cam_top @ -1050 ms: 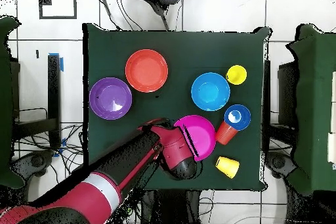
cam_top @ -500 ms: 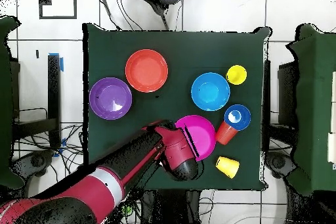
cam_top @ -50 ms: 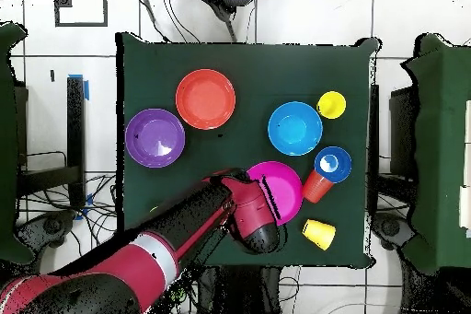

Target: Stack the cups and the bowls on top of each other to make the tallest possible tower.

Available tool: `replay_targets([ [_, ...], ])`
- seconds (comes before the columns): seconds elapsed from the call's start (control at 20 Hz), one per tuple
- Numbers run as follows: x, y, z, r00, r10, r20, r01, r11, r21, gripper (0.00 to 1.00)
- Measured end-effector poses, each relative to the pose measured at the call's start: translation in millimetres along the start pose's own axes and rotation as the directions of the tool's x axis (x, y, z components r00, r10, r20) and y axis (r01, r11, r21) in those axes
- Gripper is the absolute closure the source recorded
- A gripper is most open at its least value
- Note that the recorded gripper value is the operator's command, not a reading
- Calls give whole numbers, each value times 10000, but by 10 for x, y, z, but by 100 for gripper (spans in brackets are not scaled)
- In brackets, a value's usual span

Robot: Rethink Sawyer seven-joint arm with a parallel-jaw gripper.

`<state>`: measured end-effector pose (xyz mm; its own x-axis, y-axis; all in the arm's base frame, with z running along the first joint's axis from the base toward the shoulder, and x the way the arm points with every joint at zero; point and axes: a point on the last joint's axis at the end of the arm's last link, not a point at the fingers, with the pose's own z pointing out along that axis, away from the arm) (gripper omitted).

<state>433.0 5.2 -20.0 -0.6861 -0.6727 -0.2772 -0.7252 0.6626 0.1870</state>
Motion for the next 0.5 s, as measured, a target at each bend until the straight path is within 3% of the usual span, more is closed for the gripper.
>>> replay_targets([
  [0.25, 7, -31, 6, 9993, 301, 216, -304, 9995, 122, 0],
  [0.5, 3, -76, 13, 9940, 858, 684, -880, 9957, 289, 0],
])
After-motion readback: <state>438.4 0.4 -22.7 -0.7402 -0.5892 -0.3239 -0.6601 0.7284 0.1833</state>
